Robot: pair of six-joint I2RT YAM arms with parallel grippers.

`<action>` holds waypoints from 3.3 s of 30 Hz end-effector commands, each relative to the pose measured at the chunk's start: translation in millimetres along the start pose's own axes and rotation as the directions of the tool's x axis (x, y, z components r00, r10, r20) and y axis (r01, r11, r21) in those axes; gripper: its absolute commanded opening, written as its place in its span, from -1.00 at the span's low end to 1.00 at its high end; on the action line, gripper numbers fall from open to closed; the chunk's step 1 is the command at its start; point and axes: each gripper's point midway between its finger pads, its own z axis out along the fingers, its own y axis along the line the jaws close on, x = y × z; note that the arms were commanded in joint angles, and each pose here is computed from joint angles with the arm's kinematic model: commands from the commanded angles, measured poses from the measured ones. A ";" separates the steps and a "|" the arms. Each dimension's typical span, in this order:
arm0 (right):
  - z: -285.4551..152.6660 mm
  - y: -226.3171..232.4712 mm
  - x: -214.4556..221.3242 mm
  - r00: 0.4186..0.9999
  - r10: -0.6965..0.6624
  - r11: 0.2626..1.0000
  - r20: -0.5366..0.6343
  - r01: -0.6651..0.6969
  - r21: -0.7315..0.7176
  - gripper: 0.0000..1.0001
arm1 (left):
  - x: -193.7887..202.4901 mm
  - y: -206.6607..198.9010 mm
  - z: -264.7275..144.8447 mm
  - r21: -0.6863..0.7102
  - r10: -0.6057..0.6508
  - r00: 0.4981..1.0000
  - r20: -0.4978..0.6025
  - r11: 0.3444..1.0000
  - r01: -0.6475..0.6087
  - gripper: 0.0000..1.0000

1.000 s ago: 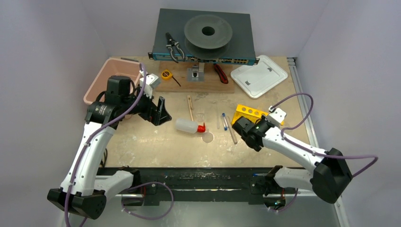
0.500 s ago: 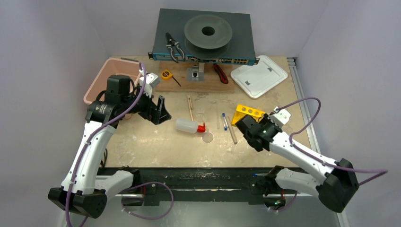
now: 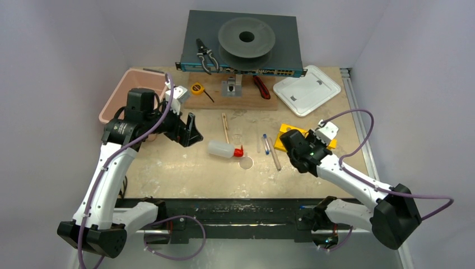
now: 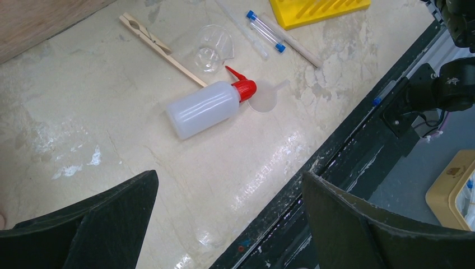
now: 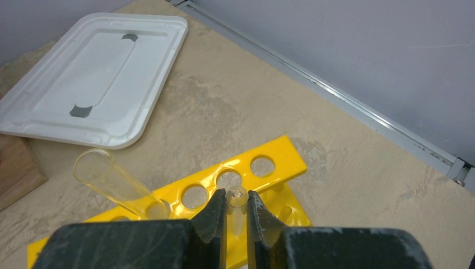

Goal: Organize the chemistry lab equipment

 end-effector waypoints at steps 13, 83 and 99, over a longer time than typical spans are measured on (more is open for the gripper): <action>3.4 -5.2 -6.2 1.000 0.029 0.999 0.011 -0.029 0.025 -1.00 | -10.5 2.0 -2.8 -0.003 0.036 0.999 0.040 0.999 -0.036 1.00; 2.6 4.0 1.2 0.999 -0.006 1.000 -0.039 0.007 0.015 -0.09 | -13.3 10.6 -6.1 -0.031 0.057 0.997 0.053 0.998 -0.055 1.00; -71.3 127.4 -2.6 0.966 -0.102 0.830 -0.237 -0.049 -0.556 -0.58 | 0.1 31.6 -0.6 -0.088 0.009 1.000 -0.010 0.996 -0.010 1.00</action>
